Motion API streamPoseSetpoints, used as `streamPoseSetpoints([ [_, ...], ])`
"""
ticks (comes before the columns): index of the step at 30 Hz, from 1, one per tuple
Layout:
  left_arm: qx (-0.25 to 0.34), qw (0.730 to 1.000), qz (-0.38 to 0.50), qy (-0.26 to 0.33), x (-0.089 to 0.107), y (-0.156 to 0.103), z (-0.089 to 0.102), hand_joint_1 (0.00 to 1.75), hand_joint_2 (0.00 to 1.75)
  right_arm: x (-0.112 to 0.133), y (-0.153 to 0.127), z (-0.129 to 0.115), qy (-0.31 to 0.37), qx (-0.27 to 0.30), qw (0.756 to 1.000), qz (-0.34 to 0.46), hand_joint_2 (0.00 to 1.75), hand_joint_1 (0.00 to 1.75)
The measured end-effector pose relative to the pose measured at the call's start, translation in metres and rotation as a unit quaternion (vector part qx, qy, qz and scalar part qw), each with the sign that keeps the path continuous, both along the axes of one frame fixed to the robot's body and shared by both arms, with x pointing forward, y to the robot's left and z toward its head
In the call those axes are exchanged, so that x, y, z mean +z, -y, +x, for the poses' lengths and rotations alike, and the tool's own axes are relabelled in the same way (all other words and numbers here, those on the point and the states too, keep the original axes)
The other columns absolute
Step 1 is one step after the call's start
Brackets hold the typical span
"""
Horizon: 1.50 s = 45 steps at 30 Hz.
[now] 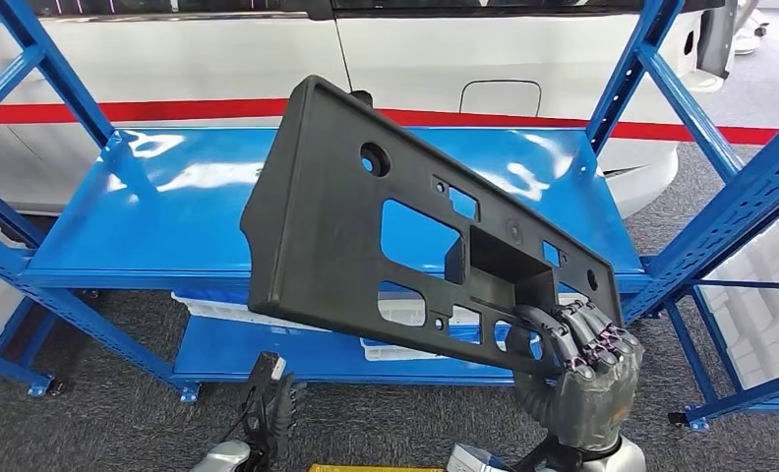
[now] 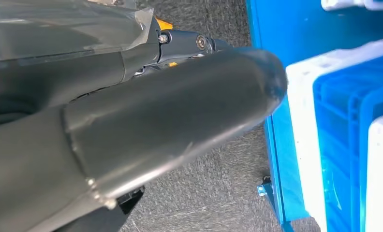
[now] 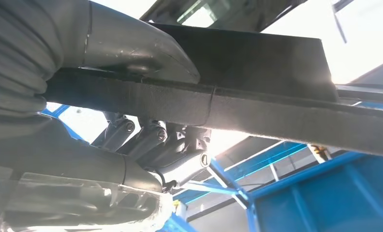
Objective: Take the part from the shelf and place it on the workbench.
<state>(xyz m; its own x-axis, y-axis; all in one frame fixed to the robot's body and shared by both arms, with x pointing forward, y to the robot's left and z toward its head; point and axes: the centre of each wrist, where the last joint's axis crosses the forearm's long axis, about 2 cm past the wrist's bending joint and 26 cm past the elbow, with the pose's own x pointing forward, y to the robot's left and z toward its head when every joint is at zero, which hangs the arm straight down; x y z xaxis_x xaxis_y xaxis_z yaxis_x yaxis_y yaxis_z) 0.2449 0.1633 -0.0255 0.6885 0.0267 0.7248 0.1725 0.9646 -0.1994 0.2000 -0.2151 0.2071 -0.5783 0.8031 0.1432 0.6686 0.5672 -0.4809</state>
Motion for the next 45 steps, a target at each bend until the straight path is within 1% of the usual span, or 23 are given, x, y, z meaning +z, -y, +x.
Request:
streamPoseSetpoints([
  [5,0.004,1.000,-0.002,0.005,-0.002,-0.001,-0.003,0.00,0.00,-0.004,-0.005,0.001,-0.011,0.013,1.000,0.005,1.75,1.75],
  [10,0.005,1.000,0.001,-0.002,-0.007,-0.003,-0.012,0.00,0.00,-0.011,-0.007,0.001,-0.032,0.013,0.999,0.005,1.75,1.75],
  [16,0.014,1.000,-0.002,-0.001,-0.007,-0.005,-0.013,0.00,0.00,-0.018,-0.009,-0.003,-0.046,0.018,0.999,-0.002,1.75,1.75],
  [25,0.023,1.000,0.001,-0.008,-0.014,-0.015,-0.021,0.00,0.00,-0.025,-0.013,-0.005,-0.059,0.019,0.998,-0.013,1.75,1.75],
  [34,0.025,1.000,-0.002,-0.001,-0.011,-0.017,-0.017,0.00,0.00,-0.024,-0.016,-0.003,-0.059,0.021,0.998,-0.017,1.75,1.75],
  [45,0.029,1.000,-0.004,-0.004,-0.012,-0.019,-0.018,0.00,0.00,-0.027,-0.016,-0.003,-0.065,0.024,0.997,-0.015,1.75,1.75],
])
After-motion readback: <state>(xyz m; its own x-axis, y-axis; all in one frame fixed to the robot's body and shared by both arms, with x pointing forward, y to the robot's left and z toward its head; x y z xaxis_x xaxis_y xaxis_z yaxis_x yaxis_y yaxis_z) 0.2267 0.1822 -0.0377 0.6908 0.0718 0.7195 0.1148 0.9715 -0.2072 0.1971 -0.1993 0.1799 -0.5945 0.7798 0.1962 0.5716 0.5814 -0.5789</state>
